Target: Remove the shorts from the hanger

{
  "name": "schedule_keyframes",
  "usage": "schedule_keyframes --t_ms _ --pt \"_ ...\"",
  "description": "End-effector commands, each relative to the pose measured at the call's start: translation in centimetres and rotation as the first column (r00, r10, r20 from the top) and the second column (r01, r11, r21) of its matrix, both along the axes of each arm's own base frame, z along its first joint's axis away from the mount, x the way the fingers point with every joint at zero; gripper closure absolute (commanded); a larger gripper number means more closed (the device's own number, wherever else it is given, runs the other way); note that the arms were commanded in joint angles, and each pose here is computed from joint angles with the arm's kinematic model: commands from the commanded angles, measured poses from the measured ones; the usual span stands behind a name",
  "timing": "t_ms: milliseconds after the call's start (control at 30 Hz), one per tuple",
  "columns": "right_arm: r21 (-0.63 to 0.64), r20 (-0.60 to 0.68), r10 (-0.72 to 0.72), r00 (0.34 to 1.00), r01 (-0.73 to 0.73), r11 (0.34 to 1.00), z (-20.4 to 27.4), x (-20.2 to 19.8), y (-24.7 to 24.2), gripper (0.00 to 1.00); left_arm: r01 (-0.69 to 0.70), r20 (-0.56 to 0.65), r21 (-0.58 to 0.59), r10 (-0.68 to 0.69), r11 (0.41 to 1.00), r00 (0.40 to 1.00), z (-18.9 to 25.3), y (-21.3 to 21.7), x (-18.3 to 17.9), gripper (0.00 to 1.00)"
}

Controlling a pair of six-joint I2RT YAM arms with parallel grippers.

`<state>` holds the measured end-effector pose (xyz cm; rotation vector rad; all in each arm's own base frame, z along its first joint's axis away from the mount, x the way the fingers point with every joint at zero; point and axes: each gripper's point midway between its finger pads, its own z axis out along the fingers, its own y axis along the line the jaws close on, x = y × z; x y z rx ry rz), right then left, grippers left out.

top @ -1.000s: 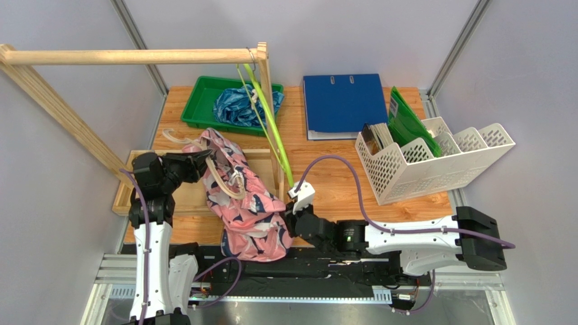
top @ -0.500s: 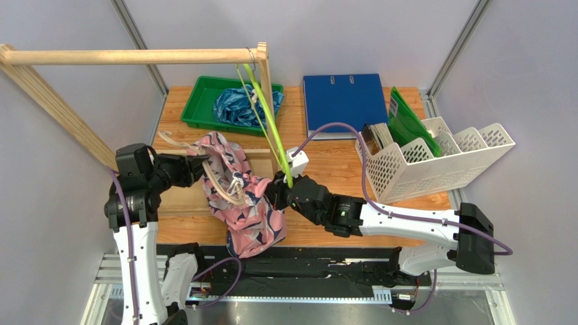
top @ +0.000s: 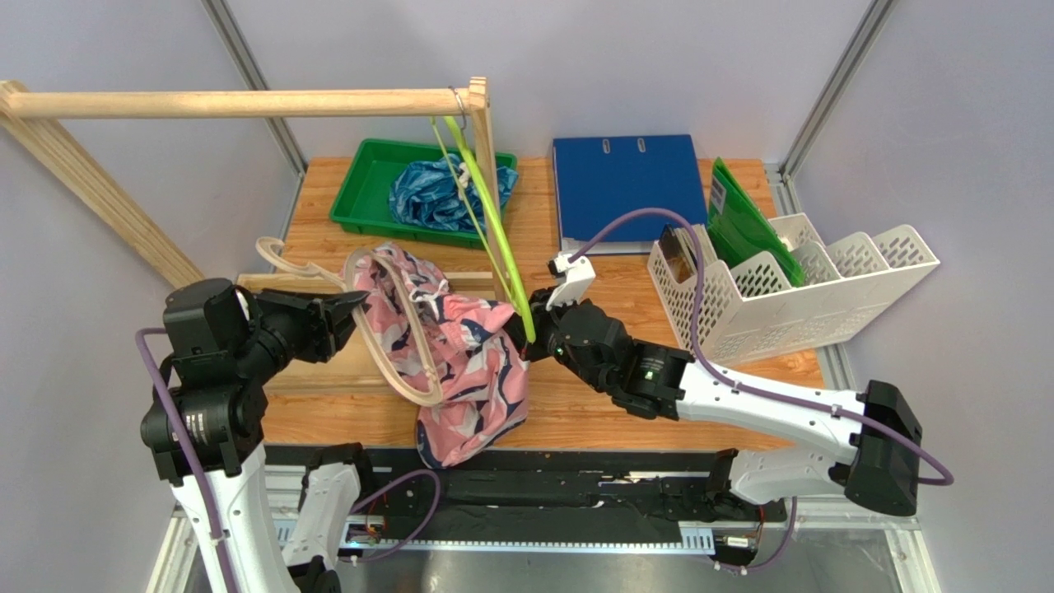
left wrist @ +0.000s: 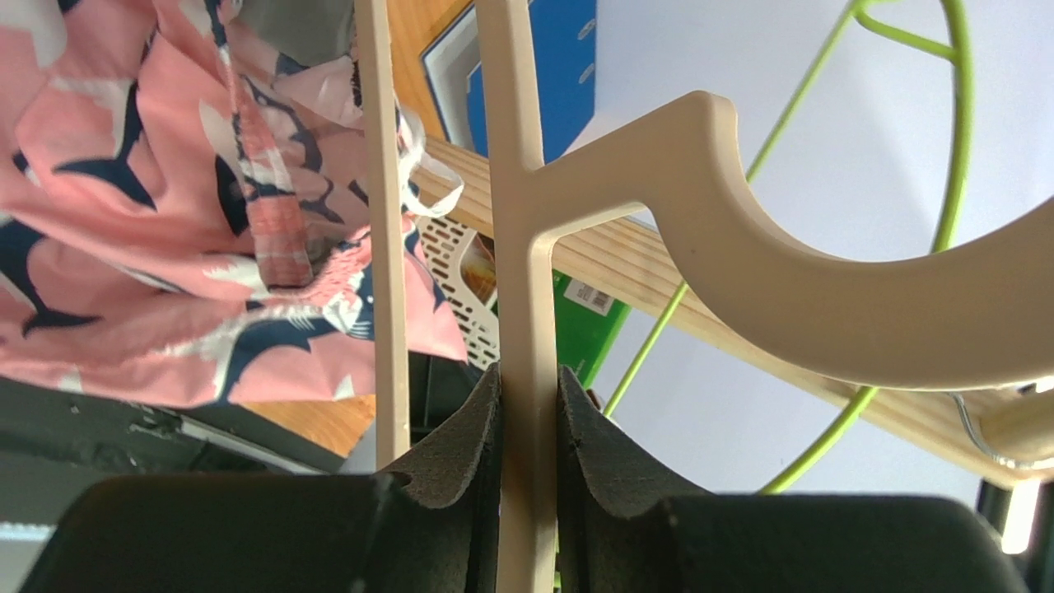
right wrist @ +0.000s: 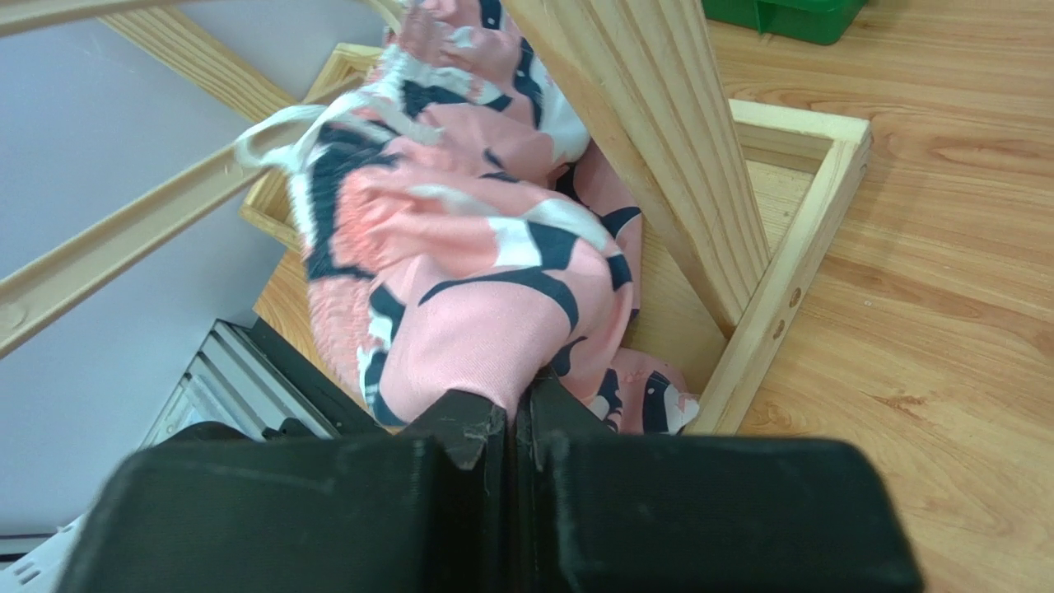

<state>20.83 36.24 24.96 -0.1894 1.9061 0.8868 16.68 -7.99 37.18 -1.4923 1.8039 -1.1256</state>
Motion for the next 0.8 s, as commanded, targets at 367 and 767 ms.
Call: schedule_keyframes --t_ms 367,767 --pt "0.001 0.013 -0.058 0.998 0.058 0.998 0.6 -1.0 -5.0 1.0 0.122 0.562 0.565 -0.489 0.816 0.667 9.4 -2.6 1.0 1.0" --pt "-0.014 0.041 -0.109 0.993 0.11 0.994 1.0 -1.5 -8.8 1.0 0.091 0.552 0.753 -0.701 0.652 0.451 12.8 -4.3 0.4 1.0"
